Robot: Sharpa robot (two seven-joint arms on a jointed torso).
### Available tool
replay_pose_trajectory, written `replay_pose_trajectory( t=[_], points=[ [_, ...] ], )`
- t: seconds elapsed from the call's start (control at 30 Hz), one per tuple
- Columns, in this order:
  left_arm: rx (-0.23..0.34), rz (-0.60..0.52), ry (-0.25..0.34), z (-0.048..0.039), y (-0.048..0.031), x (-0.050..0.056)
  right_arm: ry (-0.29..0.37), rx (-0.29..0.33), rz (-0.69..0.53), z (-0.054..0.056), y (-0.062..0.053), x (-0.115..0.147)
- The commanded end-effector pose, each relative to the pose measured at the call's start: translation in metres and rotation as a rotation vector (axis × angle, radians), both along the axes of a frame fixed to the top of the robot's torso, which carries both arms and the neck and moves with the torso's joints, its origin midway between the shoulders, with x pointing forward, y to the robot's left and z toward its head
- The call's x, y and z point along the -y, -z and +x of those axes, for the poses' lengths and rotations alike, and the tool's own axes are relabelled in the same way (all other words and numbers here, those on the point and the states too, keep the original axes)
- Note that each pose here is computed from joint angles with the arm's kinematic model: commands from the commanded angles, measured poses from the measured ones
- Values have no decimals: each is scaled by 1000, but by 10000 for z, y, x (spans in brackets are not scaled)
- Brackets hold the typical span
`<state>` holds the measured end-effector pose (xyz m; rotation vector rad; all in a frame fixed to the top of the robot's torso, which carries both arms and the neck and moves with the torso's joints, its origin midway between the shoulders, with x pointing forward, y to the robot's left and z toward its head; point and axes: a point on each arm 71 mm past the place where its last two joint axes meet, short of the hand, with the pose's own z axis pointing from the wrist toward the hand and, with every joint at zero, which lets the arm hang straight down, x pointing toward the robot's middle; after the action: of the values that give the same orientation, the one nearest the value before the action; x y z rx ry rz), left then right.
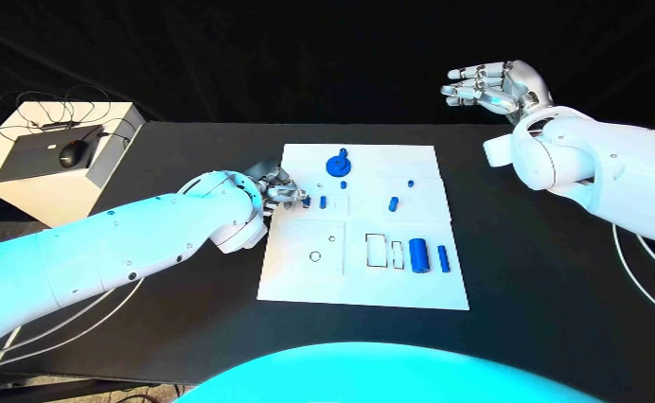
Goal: Assemble the parts on the task board
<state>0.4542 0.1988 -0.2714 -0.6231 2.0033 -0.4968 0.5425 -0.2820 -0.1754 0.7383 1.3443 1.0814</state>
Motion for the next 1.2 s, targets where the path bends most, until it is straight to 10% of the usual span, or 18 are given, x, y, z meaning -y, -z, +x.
replay_pose_trajectory(
  t=[0.03, 1.2],
  points=[
    [18, 4, 20, 1, -6, 21, -8, 1, 4, -2, -4, -3],
    [-11, 14, 17, 8, 61, 7, -12, 0, 5, -3, -3, -8]
  ],
)
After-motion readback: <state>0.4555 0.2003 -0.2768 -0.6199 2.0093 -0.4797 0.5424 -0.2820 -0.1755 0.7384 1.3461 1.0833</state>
